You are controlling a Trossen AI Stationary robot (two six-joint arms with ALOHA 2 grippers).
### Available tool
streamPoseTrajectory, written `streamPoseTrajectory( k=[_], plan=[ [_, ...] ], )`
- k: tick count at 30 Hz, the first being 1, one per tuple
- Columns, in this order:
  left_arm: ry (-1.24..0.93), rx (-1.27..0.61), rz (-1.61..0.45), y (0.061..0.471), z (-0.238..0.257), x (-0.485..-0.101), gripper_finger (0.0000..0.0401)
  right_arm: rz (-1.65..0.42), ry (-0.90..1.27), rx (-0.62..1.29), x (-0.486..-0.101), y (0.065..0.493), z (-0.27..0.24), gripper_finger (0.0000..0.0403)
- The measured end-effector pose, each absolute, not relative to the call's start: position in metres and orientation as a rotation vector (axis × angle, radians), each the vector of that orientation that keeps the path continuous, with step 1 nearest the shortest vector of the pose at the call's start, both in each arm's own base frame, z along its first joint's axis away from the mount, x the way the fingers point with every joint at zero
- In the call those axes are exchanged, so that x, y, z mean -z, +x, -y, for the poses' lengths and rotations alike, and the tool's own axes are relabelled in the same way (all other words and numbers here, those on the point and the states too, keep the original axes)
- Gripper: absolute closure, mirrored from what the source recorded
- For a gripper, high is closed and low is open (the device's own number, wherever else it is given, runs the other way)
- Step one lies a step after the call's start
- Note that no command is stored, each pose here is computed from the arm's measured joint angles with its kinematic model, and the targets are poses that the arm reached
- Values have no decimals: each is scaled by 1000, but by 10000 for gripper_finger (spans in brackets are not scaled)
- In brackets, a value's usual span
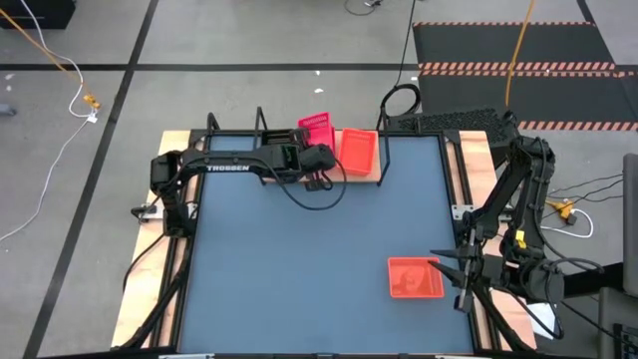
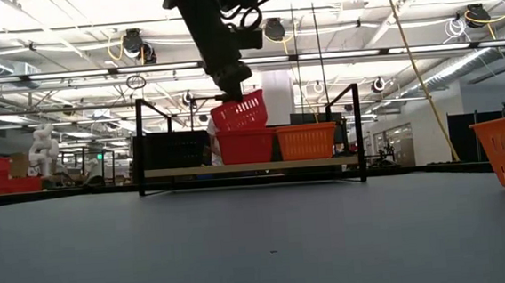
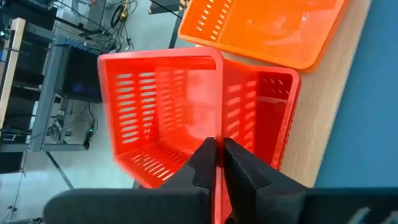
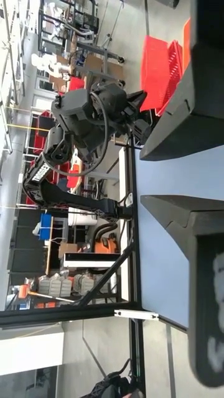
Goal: Stack baskets on shelf by color
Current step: Stack the red basket on top of the red basket on the shelf, then stack the orange basket on top of the orange basket on the shelf
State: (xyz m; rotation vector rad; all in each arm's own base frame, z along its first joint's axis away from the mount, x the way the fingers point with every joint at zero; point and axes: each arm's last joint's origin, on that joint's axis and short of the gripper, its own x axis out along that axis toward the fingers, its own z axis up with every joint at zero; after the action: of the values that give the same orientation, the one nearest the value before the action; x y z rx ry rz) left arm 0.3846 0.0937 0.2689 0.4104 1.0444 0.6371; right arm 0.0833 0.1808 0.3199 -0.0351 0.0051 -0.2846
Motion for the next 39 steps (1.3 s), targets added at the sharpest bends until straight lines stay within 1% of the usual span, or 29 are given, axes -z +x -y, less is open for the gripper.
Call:
streamPoseTrajectory(
  k=[3,11,14,17,19,20,22,25,26,28,31,35,39],
  plan=[
    [424,-630,-1050,385,-94,-269,341,-5,-35,285,-320,83,-181,310],
    [413,-585,-1045,386,-93,-269,218,-5,-35,285,-320,83,-181,310],
    [436,-572,-1050,386,-93,-269,188,-5,-35,285,-320,83,-181,310],
    [457,-556,-1049,387,-89,-269,171,-5,-36,285,-320,83,-181,310],
    [468,-539,-1038,389,-84,-270,167,-5,-37,285,-320,83,-181,310],
    [476,-501,-1033,390,-80,-271,166,-6,-41,285,-320,83,-181,310],
    [478,-348,-1003,394,-68,-271,165,-6,-45,285,-320,83,-181,310],
    [470,-37,-879,405,-37,-273,170,-7,-49,285,-320,83,-181,310],
    [495,53,-838,409,-25,-272,174,-7,-49,285,-320,83,-181,310],
    [585,171,-759,419,-1,-268,184,-7,-48,285,-320,83,-181,310],
    [726,273,-658,436,32,-251,202,-7,-48,285,-320,83,-181,310],
    [789,369,-489,463,64,-218,223,-9,-61,284,-319,83,-181,310],
    [885,462,-425,483,86,-178,237,-18,-124,285,-320,83,-181,310]
  ],
)
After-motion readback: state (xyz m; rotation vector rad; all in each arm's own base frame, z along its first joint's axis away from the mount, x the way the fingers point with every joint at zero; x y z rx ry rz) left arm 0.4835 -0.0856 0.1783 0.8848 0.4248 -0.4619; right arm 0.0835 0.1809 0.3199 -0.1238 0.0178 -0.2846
